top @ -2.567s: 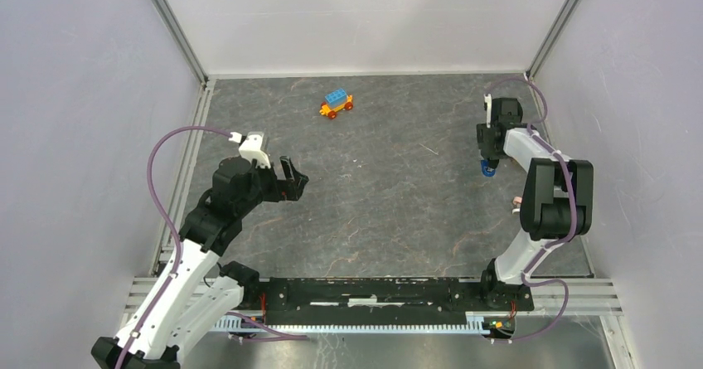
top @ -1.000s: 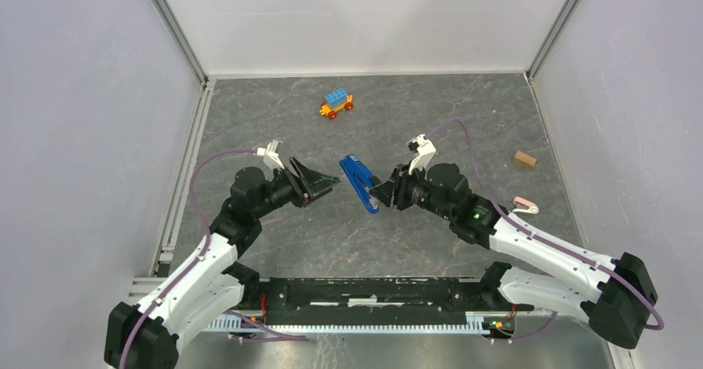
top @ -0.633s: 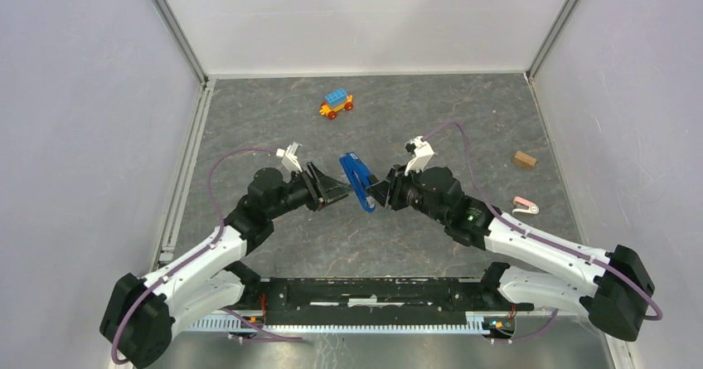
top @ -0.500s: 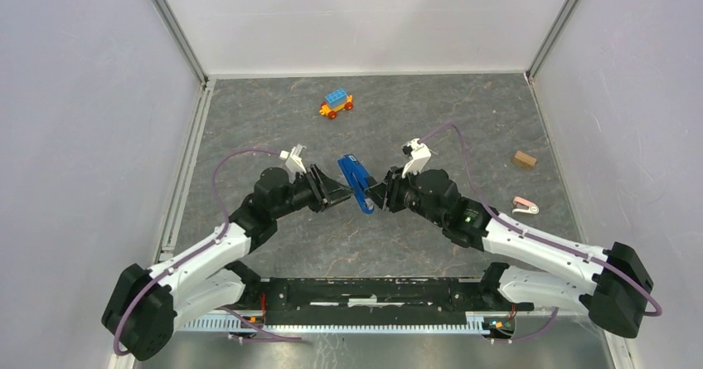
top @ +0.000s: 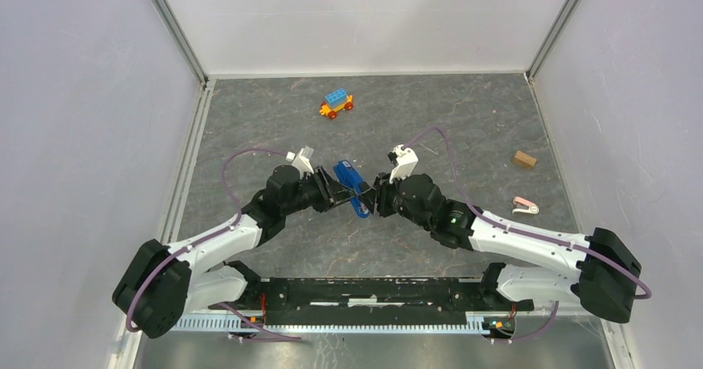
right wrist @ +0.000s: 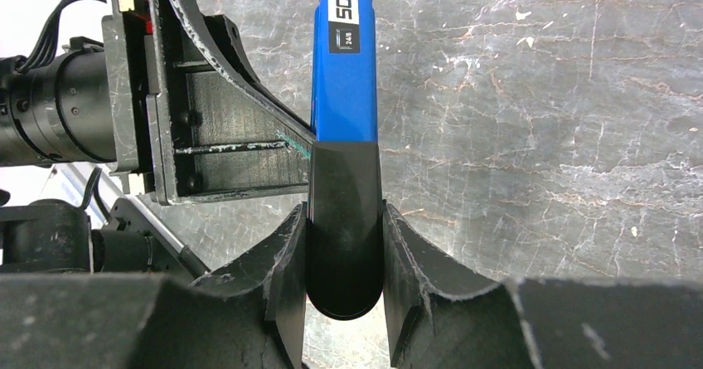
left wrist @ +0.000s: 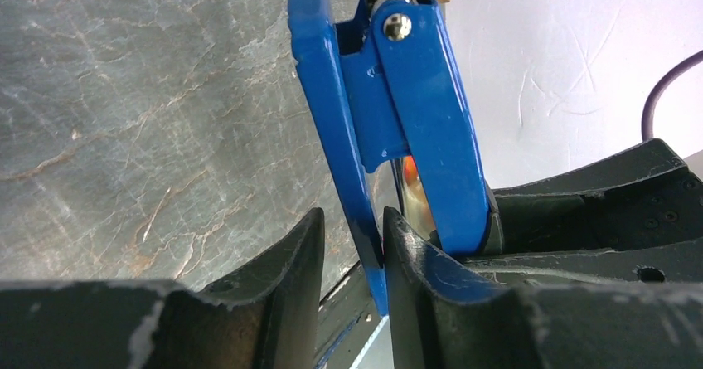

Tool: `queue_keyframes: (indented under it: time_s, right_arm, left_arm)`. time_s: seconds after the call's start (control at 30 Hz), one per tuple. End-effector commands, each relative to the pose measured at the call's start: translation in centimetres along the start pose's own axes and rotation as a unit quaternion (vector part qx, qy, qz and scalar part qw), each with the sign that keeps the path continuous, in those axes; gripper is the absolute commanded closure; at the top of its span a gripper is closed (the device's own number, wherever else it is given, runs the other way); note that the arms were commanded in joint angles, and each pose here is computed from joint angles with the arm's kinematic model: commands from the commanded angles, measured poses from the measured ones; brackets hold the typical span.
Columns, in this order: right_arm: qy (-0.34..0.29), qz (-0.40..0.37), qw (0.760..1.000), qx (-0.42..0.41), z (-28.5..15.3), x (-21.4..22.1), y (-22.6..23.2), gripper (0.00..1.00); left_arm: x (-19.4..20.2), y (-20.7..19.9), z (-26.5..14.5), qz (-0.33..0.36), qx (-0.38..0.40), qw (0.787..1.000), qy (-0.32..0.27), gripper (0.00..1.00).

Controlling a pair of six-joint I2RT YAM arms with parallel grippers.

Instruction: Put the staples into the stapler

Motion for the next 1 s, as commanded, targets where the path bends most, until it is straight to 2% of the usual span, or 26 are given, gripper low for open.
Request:
queue_keyframes:
  time_s: [0.0,0.07,0.2,0.23,0.27,0.37,0.5,0.67,0.8,0.9,0.97]
  right_arm:
    - [-0.098,0.017,0.994,-0.038,0.0,-5.2,2.5,1.00]
    - [-0.096,0.014,0.995,-0.037,0.0,-5.0,2.5,1.00]
    - [-0.089,-0.005,0.995,-0.033,-0.2,-4.5,2.1,1.00]
    - [-0.088,-0.015,0.995,-0.037,-0.4,-4.3,2.0,1.00]
    - [-0.086,-0.027,0.995,-0.046,-0.5,-4.0,2.0,0.95]
    - [-0.076,-0.053,0.994,-0.064,-0.9,-3.3,1.9,0.71]
    - [-0.070,-0.051,0.994,-0.067,-1.3,-1.8,1.3,0.53]
    - [-0.064,-0.044,0.995,-0.068,-1.3,-0.9,1.1,0.50]
    - [-0.065,-0.039,0.995,-0.063,-1.3,-1.0,1.0,0.56]
    - [-0.062,-0.035,0.996,-0.060,-1.2,-0.8,1.0,0.44]
    - [-0.061,-0.034,0.995,-0.065,-1.1,-0.8,1.1,0.42]
  left_arm:
    - [-0.4,-3.1,0.2,0.015,0.088,0.996,0.000,0.62]
    - [-0.3,-3.3,0.1,0.011,0.100,0.995,0.002,0.68]
    - [-0.5,-3.2,-0.4,0.029,0.098,0.995,-0.016,0.97]
    - [-0.6,-3.3,-0.6,0.036,0.094,0.995,-0.024,0.98]
    - [-0.7,-3.3,-0.8,0.043,0.090,0.995,-0.031,0.98]
    - [-0.9,-3.6,-1.4,0.056,0.085,0.994,-0.044,0.98]
    - [-1.1,-4.4,-1.8,0.060,0.097,0.992,-0.050,0.98]
    - [-1.1,-4.4,-1.8,0.063,0.093,0.992,-0.049,0.98]
    - [-1.2,-4.5,-1.8,0.065,0.093,0.992,-0.053,0.98]
    - [-1.3,-4.7,-1.8,0.066,0.096,0.992,-0.056,0.98]
    - [-1.3,-4.8,-1.9,0.066,0.095,0.992,-0.056,0.98]
Point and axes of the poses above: each gripper's point midway between its finger pads, its own z axis out along the fingers, its own y axis along the line the jaws close on, x = y × z, the point moved 7 cm from there along -z, back along the fingers, and after that the axes turned 12 degrees about -z, right-handed, at the moved point
